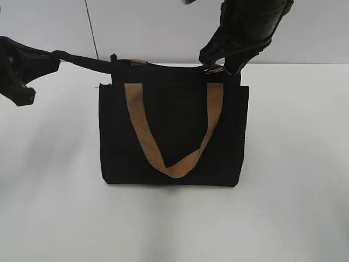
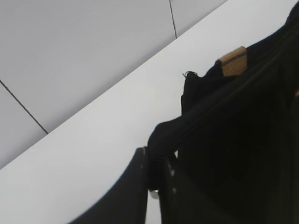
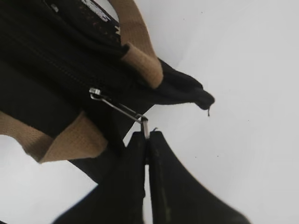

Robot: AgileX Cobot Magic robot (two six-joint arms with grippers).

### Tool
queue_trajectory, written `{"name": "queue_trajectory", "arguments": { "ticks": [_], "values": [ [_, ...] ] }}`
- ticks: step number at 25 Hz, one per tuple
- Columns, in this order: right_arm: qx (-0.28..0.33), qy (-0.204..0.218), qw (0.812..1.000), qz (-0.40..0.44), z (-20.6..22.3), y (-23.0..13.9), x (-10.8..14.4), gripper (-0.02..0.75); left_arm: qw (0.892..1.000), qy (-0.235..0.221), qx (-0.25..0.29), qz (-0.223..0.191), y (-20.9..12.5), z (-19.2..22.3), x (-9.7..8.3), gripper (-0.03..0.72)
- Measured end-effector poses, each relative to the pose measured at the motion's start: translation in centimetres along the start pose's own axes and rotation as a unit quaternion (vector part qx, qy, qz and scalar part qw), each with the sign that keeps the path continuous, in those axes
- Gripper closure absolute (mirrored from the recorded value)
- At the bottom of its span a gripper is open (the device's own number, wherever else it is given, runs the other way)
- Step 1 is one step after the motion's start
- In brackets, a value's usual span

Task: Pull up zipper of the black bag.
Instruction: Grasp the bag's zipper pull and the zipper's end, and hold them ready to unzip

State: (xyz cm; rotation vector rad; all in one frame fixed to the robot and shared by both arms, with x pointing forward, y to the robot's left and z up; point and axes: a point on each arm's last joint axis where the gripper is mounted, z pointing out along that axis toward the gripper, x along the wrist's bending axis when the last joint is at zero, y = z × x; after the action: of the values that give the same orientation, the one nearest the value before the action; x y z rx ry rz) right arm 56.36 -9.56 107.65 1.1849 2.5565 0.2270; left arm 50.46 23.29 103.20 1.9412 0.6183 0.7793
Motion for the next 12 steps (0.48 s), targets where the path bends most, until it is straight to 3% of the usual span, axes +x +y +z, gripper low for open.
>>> {"name": "queue_trajectory", "arguments": {
  "ticks": [12],
  "values": [
    [-0.011, 0.026, 1.000, 0.001, -0.80, -0.38, -0.94, 0.752, 1.000, -0.005, 0.002, 0.008, -0.04, 0.00, -0.10, 0.669]
  ]
}}
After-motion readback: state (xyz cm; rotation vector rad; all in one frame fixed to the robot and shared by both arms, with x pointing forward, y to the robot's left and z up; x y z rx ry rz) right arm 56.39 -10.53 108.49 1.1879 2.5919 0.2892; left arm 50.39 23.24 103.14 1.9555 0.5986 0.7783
